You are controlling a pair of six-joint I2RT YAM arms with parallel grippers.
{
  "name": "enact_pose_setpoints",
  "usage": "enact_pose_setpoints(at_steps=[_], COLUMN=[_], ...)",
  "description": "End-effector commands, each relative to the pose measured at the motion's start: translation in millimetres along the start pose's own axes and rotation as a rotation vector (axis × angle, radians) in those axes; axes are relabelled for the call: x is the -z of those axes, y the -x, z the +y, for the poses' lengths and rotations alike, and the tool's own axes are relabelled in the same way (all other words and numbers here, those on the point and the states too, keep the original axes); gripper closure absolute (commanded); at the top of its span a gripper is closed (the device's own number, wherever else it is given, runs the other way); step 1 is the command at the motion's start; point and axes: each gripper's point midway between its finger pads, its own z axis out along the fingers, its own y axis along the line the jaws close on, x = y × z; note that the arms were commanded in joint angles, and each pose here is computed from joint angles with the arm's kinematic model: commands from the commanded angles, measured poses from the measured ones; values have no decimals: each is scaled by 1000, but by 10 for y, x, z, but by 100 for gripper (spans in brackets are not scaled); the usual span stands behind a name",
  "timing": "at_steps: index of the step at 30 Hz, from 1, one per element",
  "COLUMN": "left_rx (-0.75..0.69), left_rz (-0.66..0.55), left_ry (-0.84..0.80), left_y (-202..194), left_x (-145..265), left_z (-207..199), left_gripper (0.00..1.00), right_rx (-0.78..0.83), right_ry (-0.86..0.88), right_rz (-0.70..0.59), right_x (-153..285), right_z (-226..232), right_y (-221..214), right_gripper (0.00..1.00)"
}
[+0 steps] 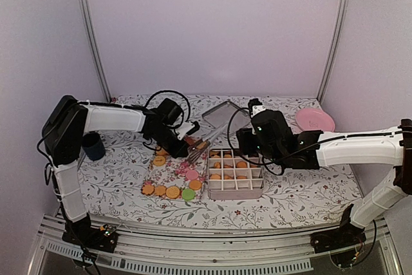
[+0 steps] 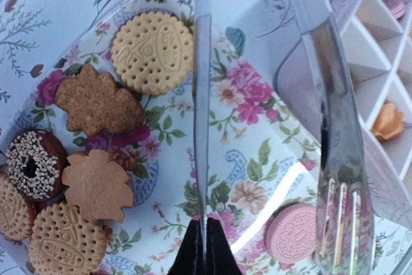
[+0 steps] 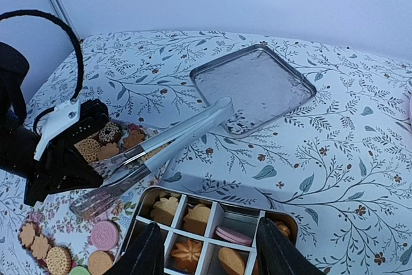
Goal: Pack the cookies
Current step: Pick up the clamp from the plate.
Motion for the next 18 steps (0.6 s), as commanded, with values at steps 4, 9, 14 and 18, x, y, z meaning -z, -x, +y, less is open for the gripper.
enact_pose_setpoints(at_steps=[4,9,14,18], left_rx=[-84,-181,-281,-313], left_rz=[-138,-265,-397,-445], left_ry=[-139,-321,-481,-625], left_y=[381,634,704,633], left_x=[530,1149,1726,1980], left_z=[-233,-452,-750,-998], left_gripper=[100,100,100,100], right_rx=[-66,-139,-155,-113], right_ry=[109,391,677,859], right_rz=[-86,-225,-357,-383], right_x=[195,553,961,1156], right_z=[125,328,419,635], right_y=[300,610,808,897], right_gripper=[33,1,1,1])
